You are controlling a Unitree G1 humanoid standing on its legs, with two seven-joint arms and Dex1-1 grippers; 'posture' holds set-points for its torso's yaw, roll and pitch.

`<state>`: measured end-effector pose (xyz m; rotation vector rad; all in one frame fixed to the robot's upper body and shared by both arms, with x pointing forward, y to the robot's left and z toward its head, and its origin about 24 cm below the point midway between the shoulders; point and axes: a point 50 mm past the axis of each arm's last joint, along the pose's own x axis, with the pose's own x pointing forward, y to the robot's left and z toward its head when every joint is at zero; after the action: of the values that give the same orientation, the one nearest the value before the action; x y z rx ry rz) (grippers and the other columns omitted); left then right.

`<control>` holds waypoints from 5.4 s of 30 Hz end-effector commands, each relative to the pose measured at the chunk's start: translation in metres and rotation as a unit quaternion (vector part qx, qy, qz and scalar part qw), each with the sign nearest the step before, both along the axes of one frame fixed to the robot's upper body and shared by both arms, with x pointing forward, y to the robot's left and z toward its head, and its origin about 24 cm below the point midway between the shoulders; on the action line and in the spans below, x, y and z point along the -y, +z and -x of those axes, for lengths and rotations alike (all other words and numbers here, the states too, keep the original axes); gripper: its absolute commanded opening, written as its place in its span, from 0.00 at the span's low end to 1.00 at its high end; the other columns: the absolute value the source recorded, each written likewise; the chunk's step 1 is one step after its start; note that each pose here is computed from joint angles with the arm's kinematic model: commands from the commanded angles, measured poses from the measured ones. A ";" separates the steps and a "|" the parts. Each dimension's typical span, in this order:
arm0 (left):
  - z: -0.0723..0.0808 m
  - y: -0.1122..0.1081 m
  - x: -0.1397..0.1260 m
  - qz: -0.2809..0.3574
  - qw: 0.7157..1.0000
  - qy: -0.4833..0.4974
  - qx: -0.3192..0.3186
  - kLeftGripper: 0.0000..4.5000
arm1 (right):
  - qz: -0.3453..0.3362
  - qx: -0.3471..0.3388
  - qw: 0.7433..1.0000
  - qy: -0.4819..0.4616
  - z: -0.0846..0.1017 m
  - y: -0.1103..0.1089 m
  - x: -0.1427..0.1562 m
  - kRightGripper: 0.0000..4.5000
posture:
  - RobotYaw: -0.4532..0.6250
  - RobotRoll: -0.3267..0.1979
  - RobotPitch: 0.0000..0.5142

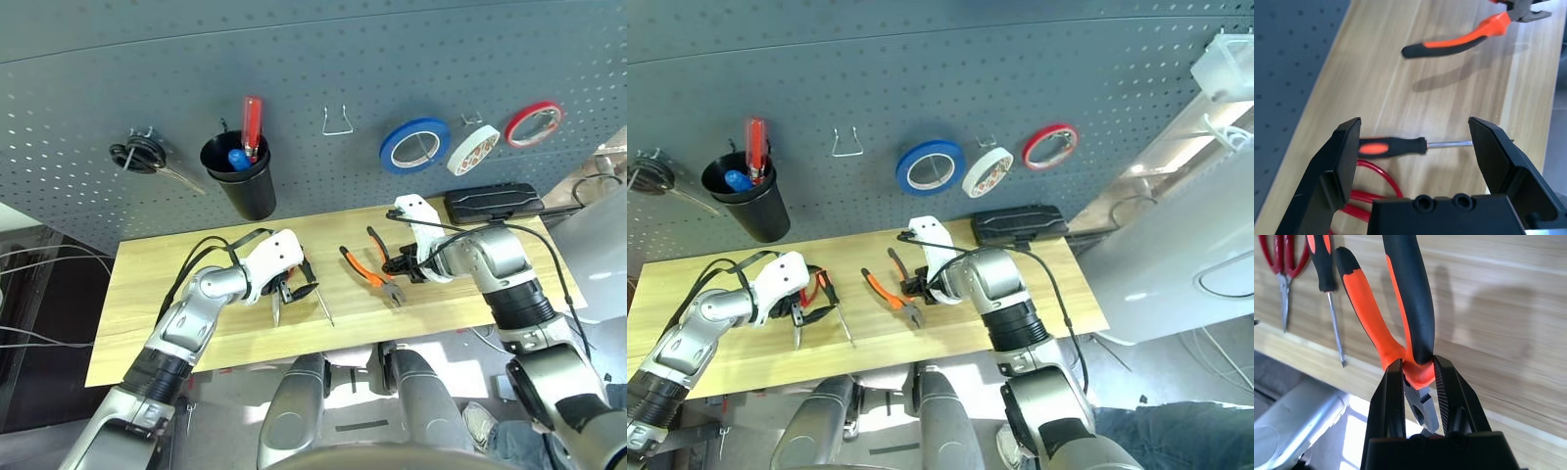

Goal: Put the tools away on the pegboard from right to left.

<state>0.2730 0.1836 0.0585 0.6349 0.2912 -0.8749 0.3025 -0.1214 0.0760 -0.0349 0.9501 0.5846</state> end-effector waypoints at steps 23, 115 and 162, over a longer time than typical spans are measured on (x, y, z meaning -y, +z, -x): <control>-0.008 0.005 0.010 0.001 1.000 -0.009 0.019 1.00 | 0.095 -0.040 0.984 -0.142 -0.028 -0.045 0.043 0.55 | 0.47 0.62 0.50; 0.008 0.040 -0.007 0.185 0.966 0.028 0.179 1.00 | -0.203 0.489 0.831 0.171 0.009 0.155 -0.043 0.57 | 0.47 0.62 0.48; -0.004 0.056 0.017 0.226 0.957 0.009 0.180 1.00 | -0.220 0.542 0.803 0.112 -0.050 0.133 -0.076 0.84 | 0.49 0.62 0.50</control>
<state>0.2781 0.1667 0.1255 0.3430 -0.2866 -0.7369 0.3570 -0.0474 0.2117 -0.0432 -0.3538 0.8162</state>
